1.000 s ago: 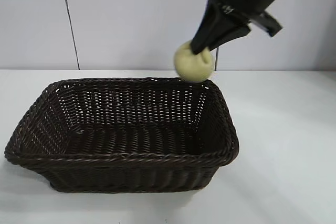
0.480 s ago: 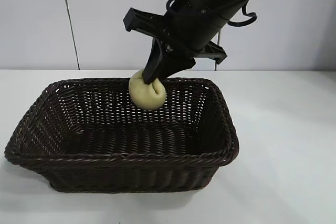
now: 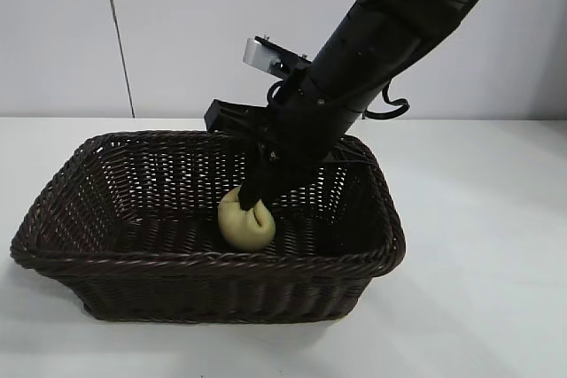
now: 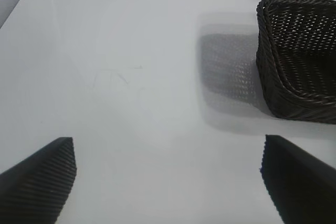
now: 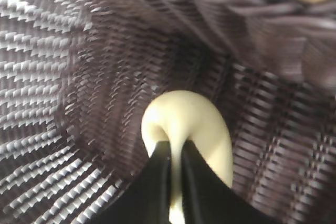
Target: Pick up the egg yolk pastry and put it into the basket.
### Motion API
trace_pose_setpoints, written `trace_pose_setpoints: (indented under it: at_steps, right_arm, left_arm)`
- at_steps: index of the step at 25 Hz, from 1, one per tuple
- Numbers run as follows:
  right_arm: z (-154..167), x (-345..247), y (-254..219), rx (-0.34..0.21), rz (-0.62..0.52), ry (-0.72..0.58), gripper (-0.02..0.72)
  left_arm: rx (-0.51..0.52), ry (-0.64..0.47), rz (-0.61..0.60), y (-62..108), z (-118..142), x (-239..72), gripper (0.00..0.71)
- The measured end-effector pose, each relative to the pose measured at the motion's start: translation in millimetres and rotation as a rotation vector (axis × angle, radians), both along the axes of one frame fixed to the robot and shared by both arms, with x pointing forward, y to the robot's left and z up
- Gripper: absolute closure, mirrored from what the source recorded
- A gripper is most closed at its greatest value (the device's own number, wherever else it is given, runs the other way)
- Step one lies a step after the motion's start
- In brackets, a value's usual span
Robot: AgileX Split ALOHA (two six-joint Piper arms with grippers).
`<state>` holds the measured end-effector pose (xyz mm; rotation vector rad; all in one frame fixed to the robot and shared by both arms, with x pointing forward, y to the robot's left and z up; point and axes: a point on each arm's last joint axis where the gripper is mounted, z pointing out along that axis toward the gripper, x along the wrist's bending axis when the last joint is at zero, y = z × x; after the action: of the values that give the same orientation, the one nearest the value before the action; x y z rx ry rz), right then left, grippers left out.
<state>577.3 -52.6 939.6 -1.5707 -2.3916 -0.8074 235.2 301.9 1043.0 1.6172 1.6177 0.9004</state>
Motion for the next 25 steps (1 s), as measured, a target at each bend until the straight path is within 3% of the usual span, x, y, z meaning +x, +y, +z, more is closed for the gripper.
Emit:
trace_pose_setpoints:
  at_steps: [2, 5, 13, 20, 25]
  right_arm:
    - [0, -4, 5, 0.0, 0.014, -0.001, 0.099]
    - [3, -7, 12, 0.004, 0.037, -0.001, 0.057]
    - [39, 0, 24, 0.038, 0.112, 0.003, 0.05]
    - [78, 10, 27, -0.005, 0.149, -0.033, 0.05]
    - [99, 15, 22, -0.084, 0.124, -0.046, 0.05]
  left_arm:
    - [0.0, 0.0, 0.0, 0.0, 0, 0, 0.016]
    - [0.0, 0.0, 0.0, 0.0, 0, 0, 0.016]
    - [0.0, 0.0, 0.0, 0.0, 0, 0, 0.016]
    - [0.0, 0.0, 0.0, 0.0, 0, 0, 0.016]
    - [0.0, 0.0, 0.0, 0.0, 0, 0, 0.016]
